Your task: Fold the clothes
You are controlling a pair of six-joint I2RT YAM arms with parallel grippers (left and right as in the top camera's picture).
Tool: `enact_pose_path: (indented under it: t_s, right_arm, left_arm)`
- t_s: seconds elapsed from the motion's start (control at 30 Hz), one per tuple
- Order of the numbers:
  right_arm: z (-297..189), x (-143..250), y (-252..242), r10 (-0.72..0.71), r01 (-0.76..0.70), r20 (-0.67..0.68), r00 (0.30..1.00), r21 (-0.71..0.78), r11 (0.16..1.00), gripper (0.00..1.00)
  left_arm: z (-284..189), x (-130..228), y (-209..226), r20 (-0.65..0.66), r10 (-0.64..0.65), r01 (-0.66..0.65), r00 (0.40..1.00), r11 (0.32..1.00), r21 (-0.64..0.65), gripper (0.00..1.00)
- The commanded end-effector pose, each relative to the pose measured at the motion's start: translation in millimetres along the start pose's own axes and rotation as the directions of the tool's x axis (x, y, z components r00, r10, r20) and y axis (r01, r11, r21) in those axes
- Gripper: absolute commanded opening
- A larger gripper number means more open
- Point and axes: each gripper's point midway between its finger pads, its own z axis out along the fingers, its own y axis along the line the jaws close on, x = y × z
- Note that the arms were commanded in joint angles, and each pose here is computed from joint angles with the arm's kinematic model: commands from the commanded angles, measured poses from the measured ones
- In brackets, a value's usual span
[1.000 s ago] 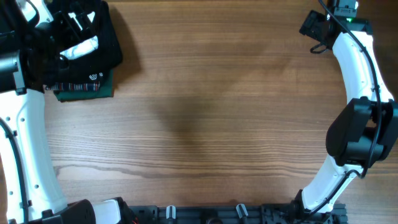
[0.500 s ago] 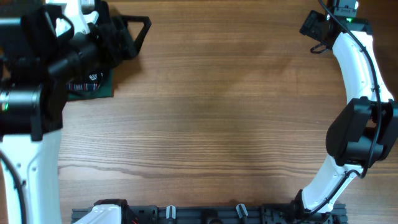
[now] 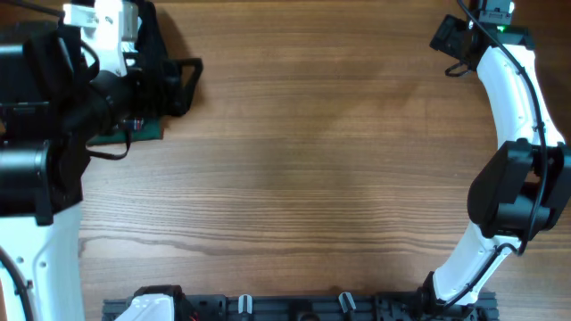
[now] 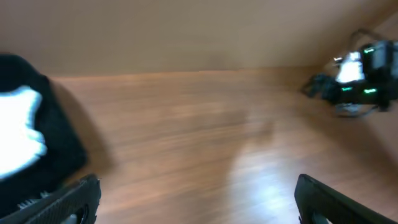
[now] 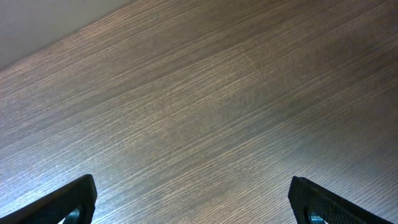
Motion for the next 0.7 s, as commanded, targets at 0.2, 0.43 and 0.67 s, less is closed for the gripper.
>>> enact_pose_path:
  t_s: [0.2, 0.43, 0.67]
  right_arm:
    - [-4.4, -5.3, -2.3, 0.006, -0.006, 0.022, 1.000, 0.016, 1.000, 1.00]
    - [-6.1, -2.8, 5.6, -0.006, 0.006, 0.021, 1.000, 0.007, 1.000, 1.00]
    - [-5.8, -3.1, 4.4, -0.005, 0.005, 0.020, 1.000, 0.008, 1.000, 1.00]
  left_arm:
    - [-13.7, 39.6, 26.1, 0.318, 0.181, -0.143, 0.930, 0.980, -0.139, 1.00]
    - [-10.0, 126.1, 53.3, 0.571, 0.126, -0.027, 0.811, 0.984, -0.178, 1.00]
    - [5.5, 188.5, 73.5, 0.594, 0.061, 0.064, 0.803, 0.980, -0.186, 1.00]
